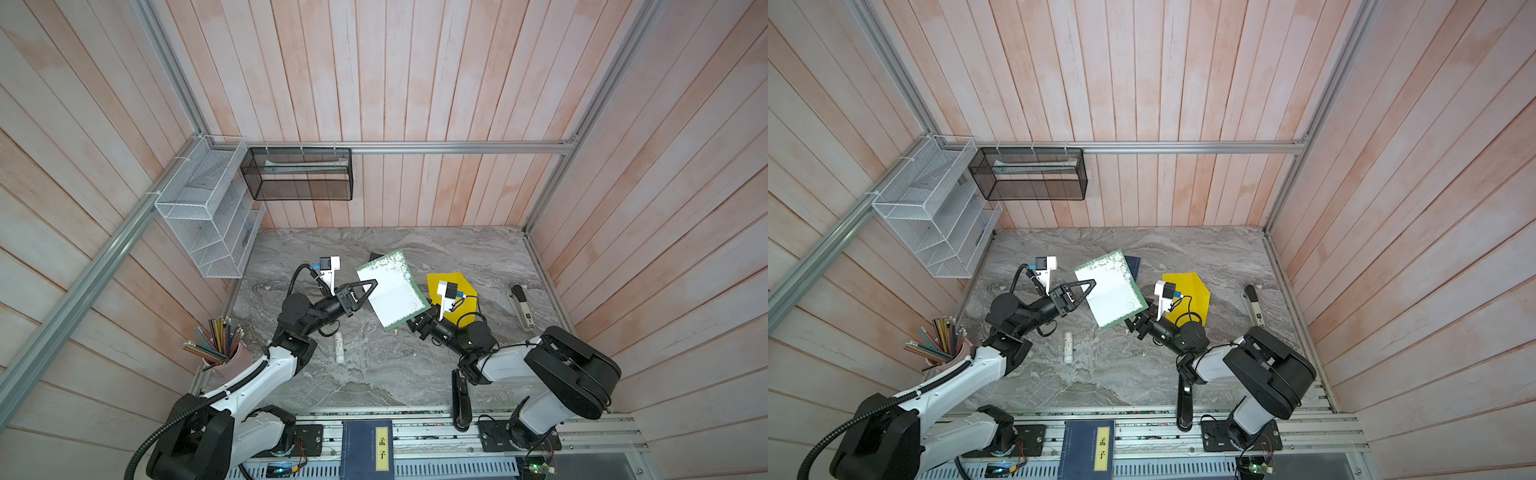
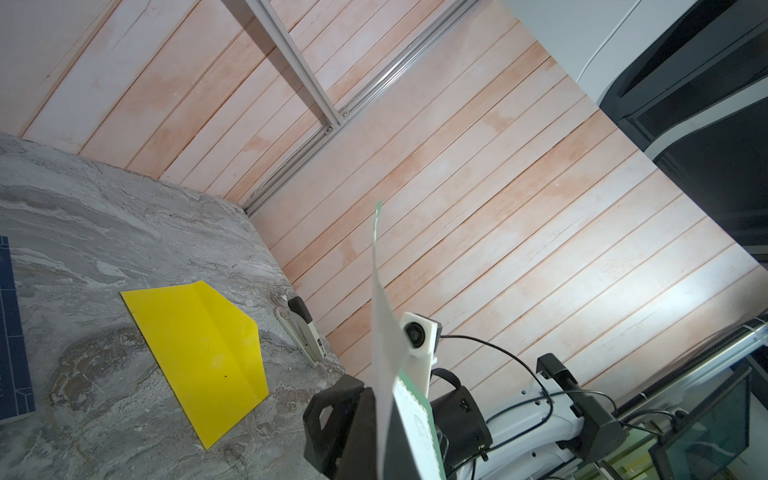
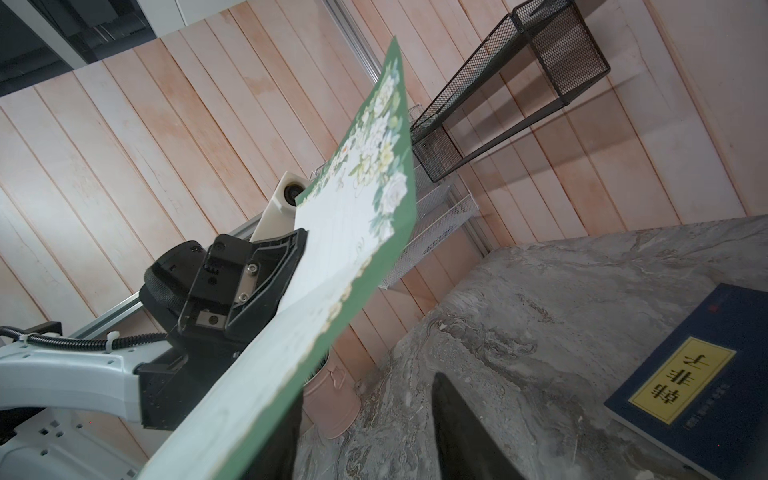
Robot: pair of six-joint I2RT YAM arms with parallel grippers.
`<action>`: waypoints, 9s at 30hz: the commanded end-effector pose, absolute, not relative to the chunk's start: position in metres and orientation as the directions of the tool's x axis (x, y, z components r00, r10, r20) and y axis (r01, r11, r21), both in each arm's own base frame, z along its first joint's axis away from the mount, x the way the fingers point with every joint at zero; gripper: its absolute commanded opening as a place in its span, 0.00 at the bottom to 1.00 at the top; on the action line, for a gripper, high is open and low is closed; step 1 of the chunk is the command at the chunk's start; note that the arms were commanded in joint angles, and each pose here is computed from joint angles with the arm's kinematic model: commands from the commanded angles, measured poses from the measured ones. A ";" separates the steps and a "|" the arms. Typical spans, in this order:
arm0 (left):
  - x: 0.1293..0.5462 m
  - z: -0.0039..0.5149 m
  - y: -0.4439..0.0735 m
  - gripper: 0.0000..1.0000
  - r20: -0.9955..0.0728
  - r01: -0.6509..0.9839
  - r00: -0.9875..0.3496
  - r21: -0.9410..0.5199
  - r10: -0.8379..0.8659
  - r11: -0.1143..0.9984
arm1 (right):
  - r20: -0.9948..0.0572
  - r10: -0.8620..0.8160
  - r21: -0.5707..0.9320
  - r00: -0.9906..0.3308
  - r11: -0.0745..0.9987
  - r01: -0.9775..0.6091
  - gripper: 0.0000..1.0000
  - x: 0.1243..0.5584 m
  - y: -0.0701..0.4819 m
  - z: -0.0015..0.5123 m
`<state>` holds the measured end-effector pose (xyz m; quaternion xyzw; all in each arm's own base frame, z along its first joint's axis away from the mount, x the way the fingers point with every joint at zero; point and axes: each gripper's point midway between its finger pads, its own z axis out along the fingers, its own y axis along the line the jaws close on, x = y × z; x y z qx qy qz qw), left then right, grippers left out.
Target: Place the letter into the envelope and seal it
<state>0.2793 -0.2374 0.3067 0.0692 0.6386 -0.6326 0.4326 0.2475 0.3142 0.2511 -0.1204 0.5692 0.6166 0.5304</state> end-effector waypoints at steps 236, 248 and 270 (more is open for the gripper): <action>0.197 0.301 -0.294 0.44 -0.996 0.961 0.033 0.055 0.085 0.269 | -0.993 -0.118 0.021 -0.017 -0.031 -0.999 0.00 0.179 0.293 0.292; 0.194 0.302 -0.299 0.14 -0.996 0.968 0.026 0.045 0.079 0.245 | -0.983 -0.186 0.009 -0.006 -0.019 -1.000 0.00 0.180 0.298 0.283; 0.195 0.312 -0.287 0.00 -0.995 0.948 0.080 0.094 0.061 0.303 | -0.970 -0.232 0.070 -0.067 -0.007 -0.998 0.06 0.182 0.300 0.259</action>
